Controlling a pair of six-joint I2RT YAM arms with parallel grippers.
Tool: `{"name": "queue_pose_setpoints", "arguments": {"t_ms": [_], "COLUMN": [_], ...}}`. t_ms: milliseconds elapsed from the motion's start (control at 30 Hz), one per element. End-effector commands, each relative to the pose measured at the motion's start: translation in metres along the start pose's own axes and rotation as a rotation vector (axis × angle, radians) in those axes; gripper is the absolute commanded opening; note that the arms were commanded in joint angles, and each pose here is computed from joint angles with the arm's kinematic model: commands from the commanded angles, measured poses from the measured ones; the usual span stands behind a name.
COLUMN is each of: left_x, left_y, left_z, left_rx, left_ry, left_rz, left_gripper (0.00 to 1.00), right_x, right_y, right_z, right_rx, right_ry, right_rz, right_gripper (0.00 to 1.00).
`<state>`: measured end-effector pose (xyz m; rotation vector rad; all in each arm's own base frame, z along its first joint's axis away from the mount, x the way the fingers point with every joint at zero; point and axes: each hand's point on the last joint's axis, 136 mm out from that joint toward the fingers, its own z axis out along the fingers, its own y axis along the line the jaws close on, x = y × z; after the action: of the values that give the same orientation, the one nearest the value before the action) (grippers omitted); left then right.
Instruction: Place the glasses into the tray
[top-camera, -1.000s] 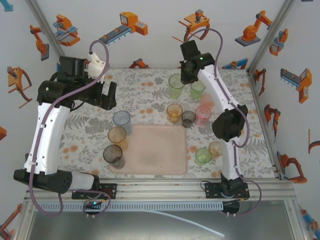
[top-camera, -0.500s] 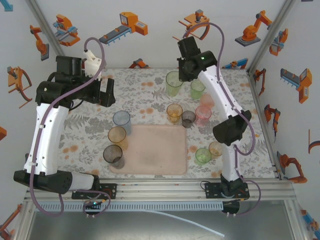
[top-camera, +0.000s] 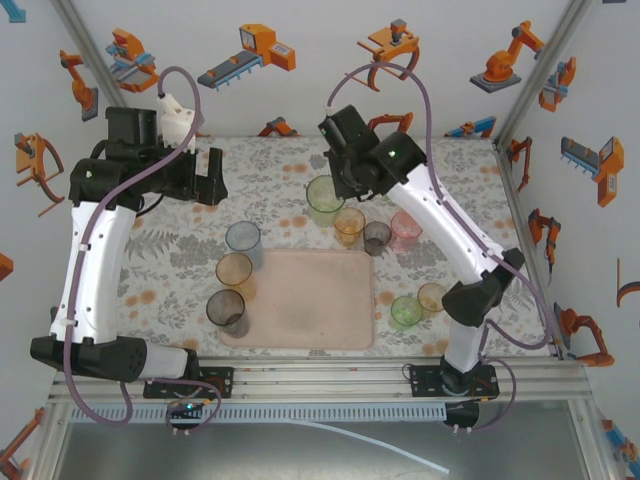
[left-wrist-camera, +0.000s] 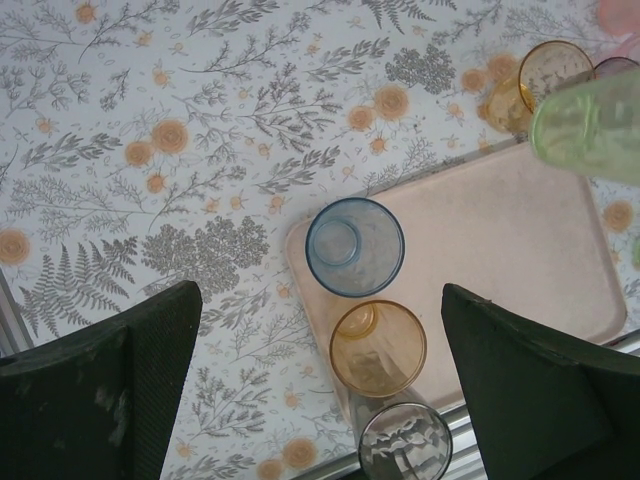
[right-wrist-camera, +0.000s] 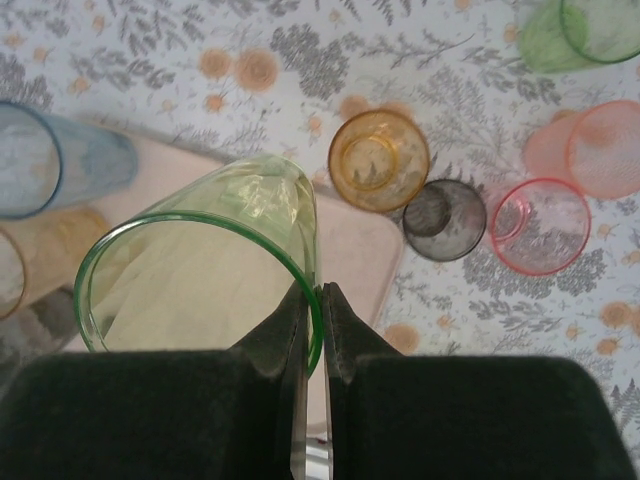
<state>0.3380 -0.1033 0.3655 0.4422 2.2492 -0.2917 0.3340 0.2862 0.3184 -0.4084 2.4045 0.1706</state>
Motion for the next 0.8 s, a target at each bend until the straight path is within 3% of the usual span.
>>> {"name": "queue_pose_setpoints", "arguments": {"t_ms": [0, 467, 767], "left_x": [-0.012, -0.012, -0.011], "left_y": [-0.002, 0.003, 0.003], "left_z": [-0.004, -0.019, -0.018], "left_rx": [0.031, 0.007, 0.024], "left_ry": [-0.037, -0.044, -0.045], "left_rz": [-0.033, 0.011, -0.034], "left_gripper": [0.97, 0.97, 0.97], "right_x": [0.020, 0.102, 0.139], "right_y": [0.018, 0.143, 0.163], "right_z": [-0.007, 0.005, 0.019], "right_rx": [0.010, -0.141, -0.158], "right_ry": [-0.005, 0.016, 0.050], "right_rz": [0.026, -0.051, -0.023], "right_gripper": [0.11, 0.11, 0.11]}}
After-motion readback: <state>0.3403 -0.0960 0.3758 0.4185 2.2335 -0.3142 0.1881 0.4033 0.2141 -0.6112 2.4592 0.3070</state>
